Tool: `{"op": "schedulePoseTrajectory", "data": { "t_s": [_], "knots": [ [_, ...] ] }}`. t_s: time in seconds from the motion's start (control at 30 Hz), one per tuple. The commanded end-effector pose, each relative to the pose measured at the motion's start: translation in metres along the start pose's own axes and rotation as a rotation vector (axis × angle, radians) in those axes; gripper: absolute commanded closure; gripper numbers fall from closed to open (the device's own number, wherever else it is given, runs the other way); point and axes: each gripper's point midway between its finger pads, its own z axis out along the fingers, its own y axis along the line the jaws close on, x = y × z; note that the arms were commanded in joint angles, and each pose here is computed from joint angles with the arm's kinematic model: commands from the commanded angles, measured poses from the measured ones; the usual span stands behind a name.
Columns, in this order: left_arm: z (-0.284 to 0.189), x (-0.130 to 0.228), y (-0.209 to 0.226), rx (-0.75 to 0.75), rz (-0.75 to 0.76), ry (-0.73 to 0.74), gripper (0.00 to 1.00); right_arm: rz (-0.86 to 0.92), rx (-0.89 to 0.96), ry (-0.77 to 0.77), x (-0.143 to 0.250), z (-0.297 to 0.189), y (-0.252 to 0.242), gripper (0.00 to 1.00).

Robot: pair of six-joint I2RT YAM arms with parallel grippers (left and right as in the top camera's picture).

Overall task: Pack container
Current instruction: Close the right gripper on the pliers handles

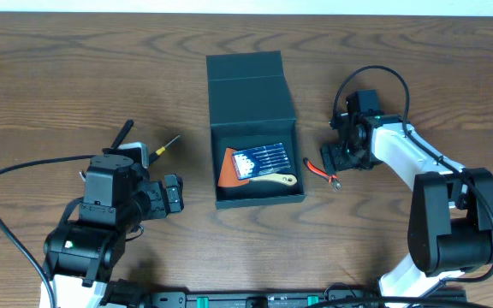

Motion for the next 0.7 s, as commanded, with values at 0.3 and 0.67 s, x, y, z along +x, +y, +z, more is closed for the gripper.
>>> {"op": "schedulePoseTrajectory", "data": {
  "t_s": [0.3, 0.67],
  "knots": [
    [-0.0047, -0.006, -0.0012, 0.0, 0.017, -0.019, 0.01, 0.008, -0.145, 0.047, 0.015, 0.0132, 0.0264, 0.07],
    [-0.0047, -0.0059, -0.0012, 0.0, 0.017, -0.019, 0.02, 0.016, -0.144, 0.052, 0.0164, 0.0137, 0.0242, 0.05]
  ]
}}
